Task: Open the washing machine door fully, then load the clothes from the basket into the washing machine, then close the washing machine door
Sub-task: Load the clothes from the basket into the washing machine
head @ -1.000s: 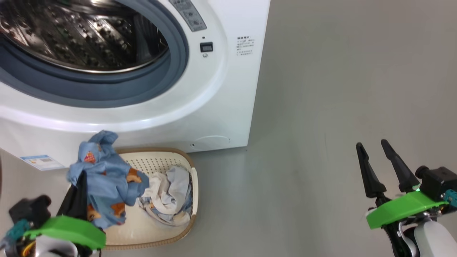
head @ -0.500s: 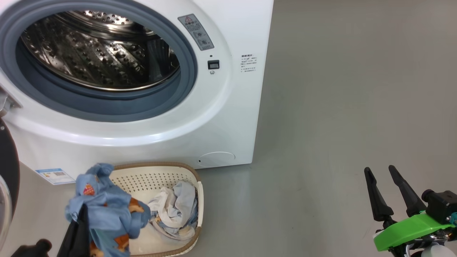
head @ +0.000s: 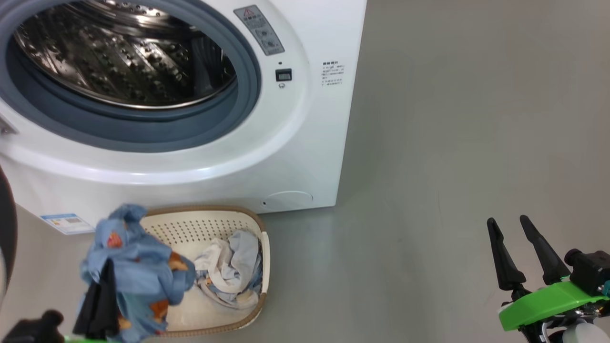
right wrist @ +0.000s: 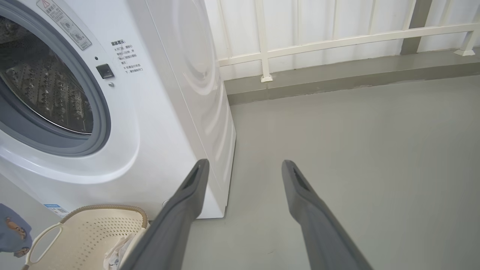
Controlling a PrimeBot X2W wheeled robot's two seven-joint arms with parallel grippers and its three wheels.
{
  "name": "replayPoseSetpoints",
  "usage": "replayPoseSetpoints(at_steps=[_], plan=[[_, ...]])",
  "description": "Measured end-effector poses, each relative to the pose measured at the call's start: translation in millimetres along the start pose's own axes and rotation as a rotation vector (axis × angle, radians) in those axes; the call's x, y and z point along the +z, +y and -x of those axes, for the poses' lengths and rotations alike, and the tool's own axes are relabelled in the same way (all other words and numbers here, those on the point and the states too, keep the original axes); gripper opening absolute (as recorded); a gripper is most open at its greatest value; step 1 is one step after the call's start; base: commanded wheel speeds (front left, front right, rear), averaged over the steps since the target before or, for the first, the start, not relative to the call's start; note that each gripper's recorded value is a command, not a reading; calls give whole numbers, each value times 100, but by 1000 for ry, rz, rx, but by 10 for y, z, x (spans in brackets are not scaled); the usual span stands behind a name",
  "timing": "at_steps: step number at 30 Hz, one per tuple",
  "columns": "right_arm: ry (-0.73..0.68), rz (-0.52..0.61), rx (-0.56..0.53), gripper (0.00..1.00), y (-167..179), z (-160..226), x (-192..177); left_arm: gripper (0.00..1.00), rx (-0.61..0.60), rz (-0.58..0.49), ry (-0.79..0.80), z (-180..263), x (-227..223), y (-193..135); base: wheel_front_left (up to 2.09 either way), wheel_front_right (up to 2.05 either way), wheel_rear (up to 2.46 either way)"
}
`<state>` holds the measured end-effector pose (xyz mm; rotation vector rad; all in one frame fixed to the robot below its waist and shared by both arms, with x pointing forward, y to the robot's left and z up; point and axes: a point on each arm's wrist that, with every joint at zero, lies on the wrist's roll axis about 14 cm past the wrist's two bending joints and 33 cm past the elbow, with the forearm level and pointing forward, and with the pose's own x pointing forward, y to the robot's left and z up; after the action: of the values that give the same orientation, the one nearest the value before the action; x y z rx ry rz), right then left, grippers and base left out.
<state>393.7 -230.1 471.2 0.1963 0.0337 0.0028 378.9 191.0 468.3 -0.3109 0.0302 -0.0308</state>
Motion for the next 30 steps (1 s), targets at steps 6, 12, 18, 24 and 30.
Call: replayPoseSetpoints(at_steps=[6, 12, 18, 24, 30], plan=[[9, -11, -4, 100, 13, -87, -56, 0, -33, 0, -53, -304, 148, -74, 0, 0, 0], [14, -17, -4, 100, 23, -241, -106, 0, -103, -27, -150, -795, 450, -220, 0, 0, 0], [26, -28, -8, 100, 37, -357, -188, 0, -141, -13, -221, -1316, 665, -320, 0, 0, 0], [31, -40, -15, 100, 46, -465, -249, 0, -165, -13, -218, -1837, 678, -383, 0, 0, 0], [52, -52, -27, 100, 44, -531, -362, 0, -155, -40, -128, -2312, 400, -351, 0, 0, 0]])
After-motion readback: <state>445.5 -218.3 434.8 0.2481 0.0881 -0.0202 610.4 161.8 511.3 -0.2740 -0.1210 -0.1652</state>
